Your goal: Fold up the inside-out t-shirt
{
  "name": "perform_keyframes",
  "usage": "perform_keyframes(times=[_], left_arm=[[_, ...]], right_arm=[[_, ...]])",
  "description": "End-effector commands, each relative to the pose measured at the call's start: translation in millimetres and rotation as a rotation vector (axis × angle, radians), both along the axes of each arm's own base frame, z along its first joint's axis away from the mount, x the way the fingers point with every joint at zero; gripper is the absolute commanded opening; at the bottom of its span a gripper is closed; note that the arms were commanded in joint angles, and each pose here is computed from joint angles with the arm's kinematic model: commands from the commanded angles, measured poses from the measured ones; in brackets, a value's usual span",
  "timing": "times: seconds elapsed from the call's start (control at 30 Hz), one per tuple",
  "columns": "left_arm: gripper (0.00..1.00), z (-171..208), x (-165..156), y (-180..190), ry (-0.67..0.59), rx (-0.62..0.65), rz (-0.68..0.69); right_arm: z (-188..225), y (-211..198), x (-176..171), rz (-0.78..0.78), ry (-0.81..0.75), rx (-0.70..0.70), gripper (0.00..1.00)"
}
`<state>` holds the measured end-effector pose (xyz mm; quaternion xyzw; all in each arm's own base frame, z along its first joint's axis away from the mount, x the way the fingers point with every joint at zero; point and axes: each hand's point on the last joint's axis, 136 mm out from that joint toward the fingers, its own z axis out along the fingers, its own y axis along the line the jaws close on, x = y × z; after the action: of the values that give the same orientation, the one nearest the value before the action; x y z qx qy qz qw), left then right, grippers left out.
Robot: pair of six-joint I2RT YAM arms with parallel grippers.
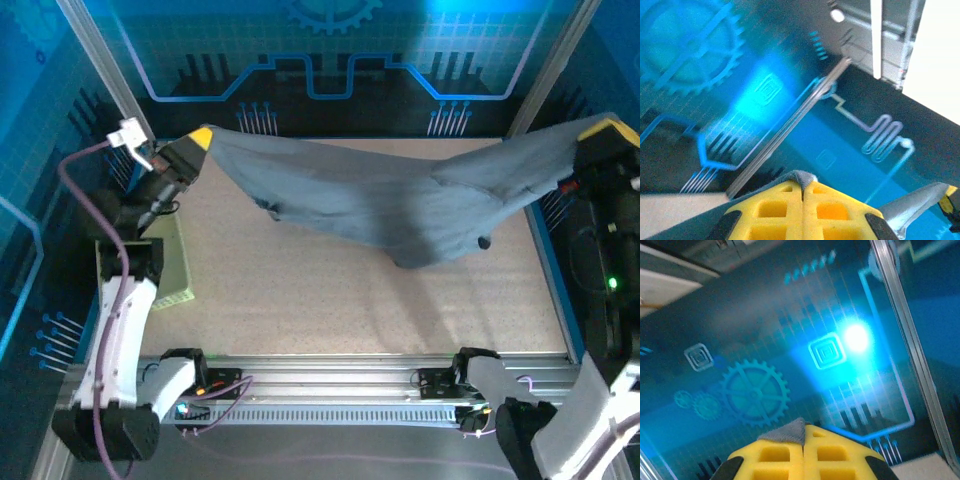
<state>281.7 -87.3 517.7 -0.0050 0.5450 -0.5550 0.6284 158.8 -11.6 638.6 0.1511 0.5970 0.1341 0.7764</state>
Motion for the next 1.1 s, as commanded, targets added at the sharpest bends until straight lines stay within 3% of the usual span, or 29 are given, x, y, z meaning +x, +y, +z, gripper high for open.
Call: perform_keyframes(times=[0.0,0.17,0.3,0.53,0.67,0.77,0.87,0.97,1.07], left_arm=[[0.00,-13.4,11.4,8.0,0.081,0.002,0.055],[0.00,-120.3,62.3,12.4,0.432,0.086,0.086],[0.00,-236.5,89.7,10.2,0.770,0.164,0.064],[0.03,-386.2,78.5,-7.9,1.135,0.201,-0.003],[0.06,-431.8,58.8,-19.3,1.256,0.262,-0.011],[0.13,-454.5,43.7,-16.8,1.337,0.390,0.050],[0.19,-463.6,34.4,-6.0,1.374,0.466,0.133],[0.33,-465.9,25.9,9.2,1.404,0.541,0.234],[0.42,-451.9,26.3,13.8,1.371,0.646,0.299]], right_arm=[[16.1,2.6,-18.1,-0.012,-0.085,-0.040,0.00],[-32.7,-4.0,28.7,0.003,0.072,0.001,0.00],[-106.9,-8.8,82.8,0.037,0.279,0.086,0.00],[-232.9,-12.9,129.1,0.053,0.574,0.190,0.00],[-273.1,-9.7,129.0,0.067,0.660,0.208,0.00],[-299.2,-19.7,120.9,-0.001,0.739,0.208,0.00],[-315.0,-18.9,116.1,-0.002,0.780,0.208,0.00],[-323.0,-15.6,111.7,0.013,0.794,0.209,0.00],[-325.7,-13.1,108.0,0.025,0.796,0.202,0.00]])
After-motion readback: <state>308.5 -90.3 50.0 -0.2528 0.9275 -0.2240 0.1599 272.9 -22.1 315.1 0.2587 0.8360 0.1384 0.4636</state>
